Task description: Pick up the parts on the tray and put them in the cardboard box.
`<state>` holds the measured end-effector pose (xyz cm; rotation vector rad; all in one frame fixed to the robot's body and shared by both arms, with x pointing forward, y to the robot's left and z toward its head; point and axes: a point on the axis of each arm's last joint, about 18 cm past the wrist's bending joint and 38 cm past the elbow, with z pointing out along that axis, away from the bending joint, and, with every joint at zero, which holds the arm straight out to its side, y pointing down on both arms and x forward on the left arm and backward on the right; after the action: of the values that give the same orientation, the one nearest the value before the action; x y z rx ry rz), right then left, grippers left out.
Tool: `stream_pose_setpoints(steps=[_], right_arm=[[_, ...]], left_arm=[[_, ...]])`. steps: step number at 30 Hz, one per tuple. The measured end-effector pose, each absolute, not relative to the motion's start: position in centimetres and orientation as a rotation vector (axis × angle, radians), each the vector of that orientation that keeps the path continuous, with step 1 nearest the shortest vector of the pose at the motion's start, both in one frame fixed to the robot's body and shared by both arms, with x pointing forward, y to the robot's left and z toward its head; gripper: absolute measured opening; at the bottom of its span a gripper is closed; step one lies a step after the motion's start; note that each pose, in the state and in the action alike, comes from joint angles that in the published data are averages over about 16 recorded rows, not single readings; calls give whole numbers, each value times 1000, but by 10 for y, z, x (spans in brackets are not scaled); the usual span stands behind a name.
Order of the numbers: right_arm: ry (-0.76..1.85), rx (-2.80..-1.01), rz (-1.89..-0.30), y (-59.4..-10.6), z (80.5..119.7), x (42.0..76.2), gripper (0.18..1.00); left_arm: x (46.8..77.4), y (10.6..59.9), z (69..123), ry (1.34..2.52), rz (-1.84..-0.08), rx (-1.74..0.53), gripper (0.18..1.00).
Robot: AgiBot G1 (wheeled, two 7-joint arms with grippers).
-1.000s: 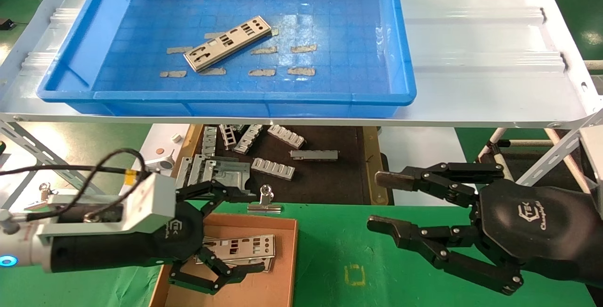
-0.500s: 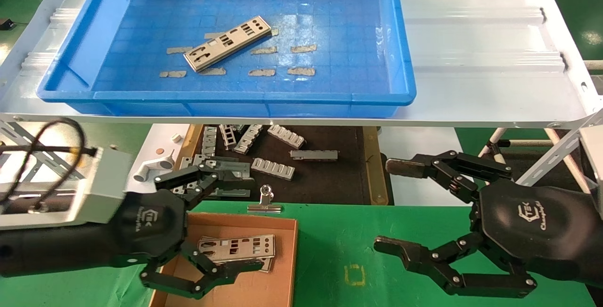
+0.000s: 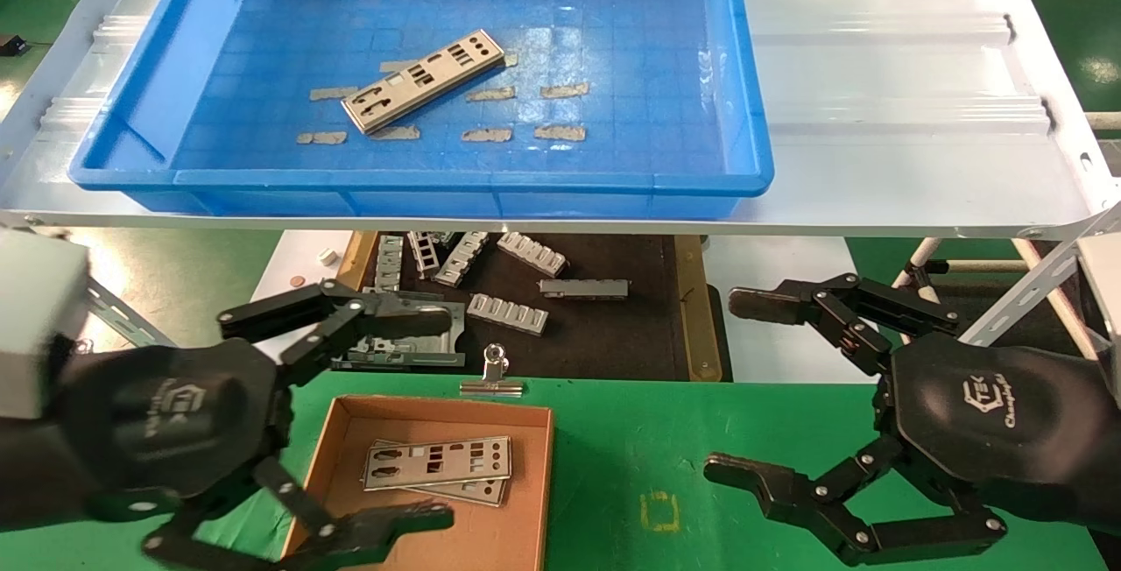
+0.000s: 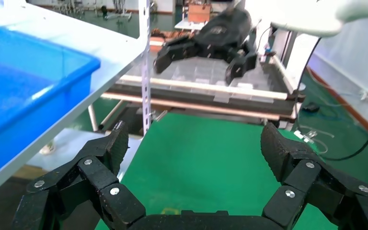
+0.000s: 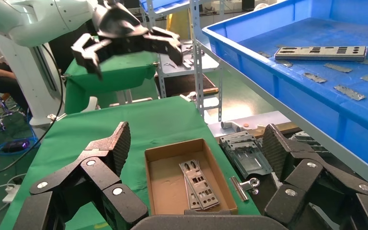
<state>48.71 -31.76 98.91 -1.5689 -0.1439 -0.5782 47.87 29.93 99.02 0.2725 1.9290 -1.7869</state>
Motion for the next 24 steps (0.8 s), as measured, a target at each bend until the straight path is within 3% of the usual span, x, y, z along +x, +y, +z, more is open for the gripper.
stream_pose_setpoints(steps=[24], right_arm=[[-143,-1569,-578,-318,989,487,1001]], left_arm=[[474,300,993,1923,-1801,281,1001]])
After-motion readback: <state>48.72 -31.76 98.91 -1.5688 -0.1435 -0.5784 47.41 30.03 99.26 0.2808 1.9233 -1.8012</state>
